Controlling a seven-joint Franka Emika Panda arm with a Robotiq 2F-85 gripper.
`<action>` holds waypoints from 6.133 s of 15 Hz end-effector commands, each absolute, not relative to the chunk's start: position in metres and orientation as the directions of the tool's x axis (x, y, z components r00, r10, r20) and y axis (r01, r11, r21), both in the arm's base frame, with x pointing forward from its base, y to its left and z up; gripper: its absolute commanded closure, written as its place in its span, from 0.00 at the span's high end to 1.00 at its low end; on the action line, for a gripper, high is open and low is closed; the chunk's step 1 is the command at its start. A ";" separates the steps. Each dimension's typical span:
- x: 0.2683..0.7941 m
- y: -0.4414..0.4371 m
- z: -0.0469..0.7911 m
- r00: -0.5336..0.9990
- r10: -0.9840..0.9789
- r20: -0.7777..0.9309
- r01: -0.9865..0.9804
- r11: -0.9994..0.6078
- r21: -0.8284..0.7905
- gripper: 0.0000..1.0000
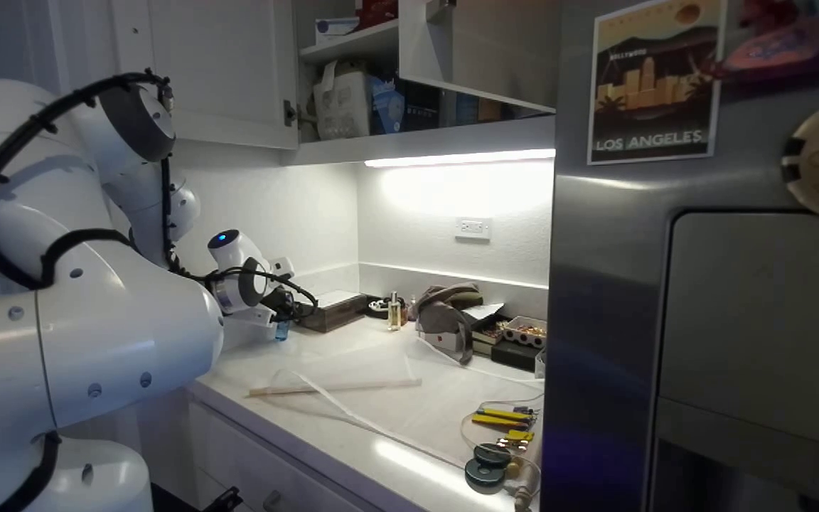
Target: Place the blue bottle on the bottom shelf of the open upper cabinet
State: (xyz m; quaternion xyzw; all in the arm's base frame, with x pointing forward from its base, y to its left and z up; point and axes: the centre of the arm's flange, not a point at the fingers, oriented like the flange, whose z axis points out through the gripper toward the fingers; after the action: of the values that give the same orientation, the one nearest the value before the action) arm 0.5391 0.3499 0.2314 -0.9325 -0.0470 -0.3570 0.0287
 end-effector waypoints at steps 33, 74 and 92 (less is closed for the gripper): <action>0.433 0.171 0.446 0.814 -0.112 0.570 -0.218 -0.968 0.121 0.02; 0.429 0.080 0.647 0.270 -0.279 0.922 -0.632 -0.774 -0.049 0.02; 0.469 0.055 0.700 0.122 -0.330 0.936 -0.675 -0.719 -0.166 0.02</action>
State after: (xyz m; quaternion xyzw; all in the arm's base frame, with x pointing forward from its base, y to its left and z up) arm 0.4354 0.0580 0.6756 -0.7482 0.3245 -0.5565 -0.1586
